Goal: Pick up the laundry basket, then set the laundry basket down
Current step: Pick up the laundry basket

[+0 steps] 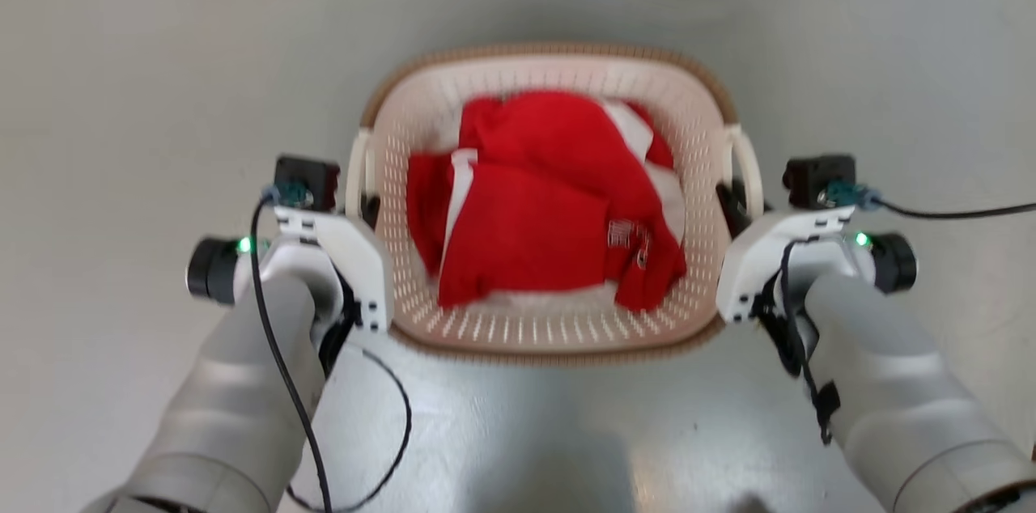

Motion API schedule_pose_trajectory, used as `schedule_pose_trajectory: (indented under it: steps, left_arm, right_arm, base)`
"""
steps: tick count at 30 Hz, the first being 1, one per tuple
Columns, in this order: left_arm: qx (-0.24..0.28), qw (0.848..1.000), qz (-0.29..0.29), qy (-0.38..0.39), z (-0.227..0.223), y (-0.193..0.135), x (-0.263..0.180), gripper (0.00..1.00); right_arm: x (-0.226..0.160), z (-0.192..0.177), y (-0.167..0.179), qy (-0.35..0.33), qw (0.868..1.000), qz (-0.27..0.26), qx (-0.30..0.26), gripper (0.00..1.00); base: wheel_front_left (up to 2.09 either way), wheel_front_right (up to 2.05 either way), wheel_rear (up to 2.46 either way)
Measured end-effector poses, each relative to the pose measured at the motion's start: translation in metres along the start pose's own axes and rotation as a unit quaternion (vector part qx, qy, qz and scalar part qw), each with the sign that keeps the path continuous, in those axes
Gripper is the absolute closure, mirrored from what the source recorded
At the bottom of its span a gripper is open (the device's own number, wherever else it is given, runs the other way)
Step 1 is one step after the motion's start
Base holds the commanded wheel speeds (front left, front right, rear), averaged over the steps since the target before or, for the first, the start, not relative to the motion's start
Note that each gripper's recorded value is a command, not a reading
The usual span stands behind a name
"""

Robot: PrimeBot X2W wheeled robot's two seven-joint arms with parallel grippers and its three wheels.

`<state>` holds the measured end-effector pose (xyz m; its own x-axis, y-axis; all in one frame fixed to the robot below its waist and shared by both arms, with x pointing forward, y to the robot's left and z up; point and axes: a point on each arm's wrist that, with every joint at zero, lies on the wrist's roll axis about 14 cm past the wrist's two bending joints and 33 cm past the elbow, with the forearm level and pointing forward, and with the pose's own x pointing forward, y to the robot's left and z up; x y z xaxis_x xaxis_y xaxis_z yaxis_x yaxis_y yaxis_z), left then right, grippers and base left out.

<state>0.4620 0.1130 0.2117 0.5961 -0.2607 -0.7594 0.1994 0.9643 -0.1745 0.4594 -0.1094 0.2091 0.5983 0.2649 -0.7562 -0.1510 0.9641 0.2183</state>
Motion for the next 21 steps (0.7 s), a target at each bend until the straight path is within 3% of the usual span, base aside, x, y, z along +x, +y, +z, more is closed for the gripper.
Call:
schedule_pose_trajectory:
  steps: [21]
  left_arm:
    - [0.009, 1.0, -0.016, 0.004, -0.008, -0.037, -0.115, 1.0]
  right_arm:
    - [-0.116, 0.007, 0.035, -0.001, 1.0, 0.01, -0.027, 1.0]
  base:
    - [0.0, 0.0, 0.0]
